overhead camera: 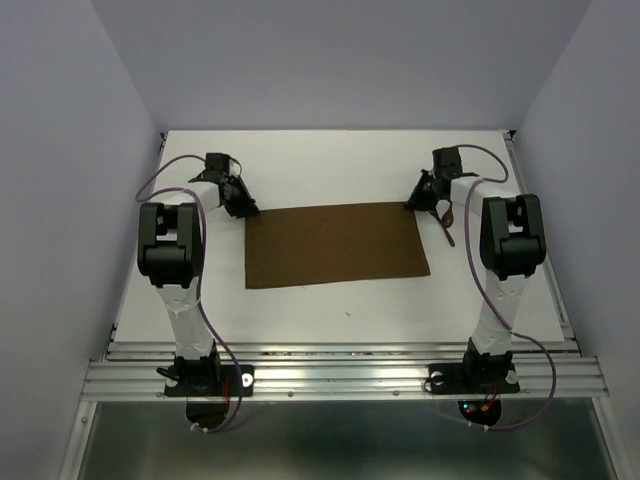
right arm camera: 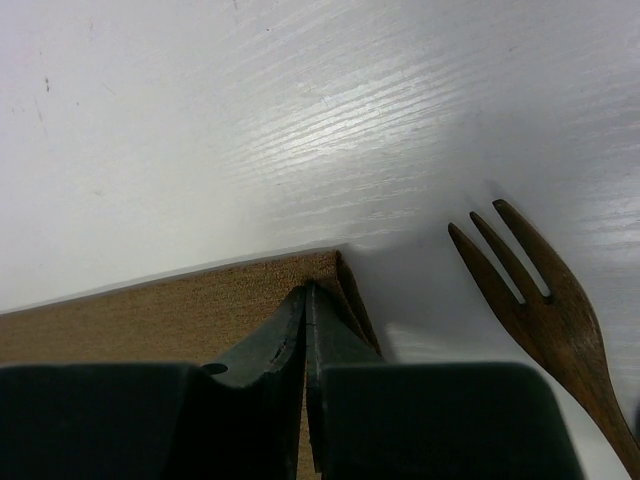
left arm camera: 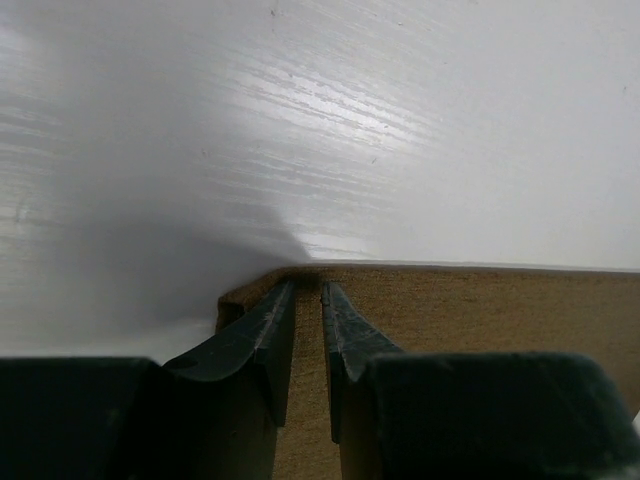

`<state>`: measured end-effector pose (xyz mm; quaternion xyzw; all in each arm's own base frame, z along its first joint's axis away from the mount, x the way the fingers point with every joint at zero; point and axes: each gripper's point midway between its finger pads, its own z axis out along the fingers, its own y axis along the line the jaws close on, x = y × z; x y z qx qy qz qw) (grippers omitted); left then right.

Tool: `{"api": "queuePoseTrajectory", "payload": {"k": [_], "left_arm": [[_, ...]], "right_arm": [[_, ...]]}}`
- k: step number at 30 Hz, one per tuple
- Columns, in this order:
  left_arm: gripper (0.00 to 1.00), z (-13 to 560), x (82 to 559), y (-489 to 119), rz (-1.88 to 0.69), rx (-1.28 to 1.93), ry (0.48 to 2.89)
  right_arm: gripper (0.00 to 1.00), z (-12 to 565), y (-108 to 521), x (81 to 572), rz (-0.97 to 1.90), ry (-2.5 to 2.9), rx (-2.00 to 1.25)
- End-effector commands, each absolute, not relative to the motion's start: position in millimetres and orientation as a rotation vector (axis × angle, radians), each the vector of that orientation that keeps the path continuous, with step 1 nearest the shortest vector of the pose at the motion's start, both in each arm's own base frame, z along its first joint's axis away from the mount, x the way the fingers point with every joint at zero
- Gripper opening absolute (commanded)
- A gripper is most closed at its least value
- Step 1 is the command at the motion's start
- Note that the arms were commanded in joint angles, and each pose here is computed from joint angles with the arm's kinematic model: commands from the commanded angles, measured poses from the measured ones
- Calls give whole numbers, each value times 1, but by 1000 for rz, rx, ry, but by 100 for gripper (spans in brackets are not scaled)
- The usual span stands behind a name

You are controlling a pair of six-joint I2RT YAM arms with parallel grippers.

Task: Fold the napkin into a case and place the utensils inside
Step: Smooth out the rectangle-folded napkin at the center of the board.

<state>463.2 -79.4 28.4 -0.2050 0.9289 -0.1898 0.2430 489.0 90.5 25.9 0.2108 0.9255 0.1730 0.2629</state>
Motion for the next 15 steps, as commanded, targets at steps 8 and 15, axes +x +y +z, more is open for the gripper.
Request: {"api": "queuePoseTrajectory", "payload": {"k": [8, 15], "left_arm": [[30, 59, 451, -54, -403, -587, 2486], [30, 56, 451, -59, -446, -581, 2487]], "right_arm": [[8, 19, 65, 475, 347, 2527, 600], [8, 27, 70, 477, 387, 2514, 585]]}}
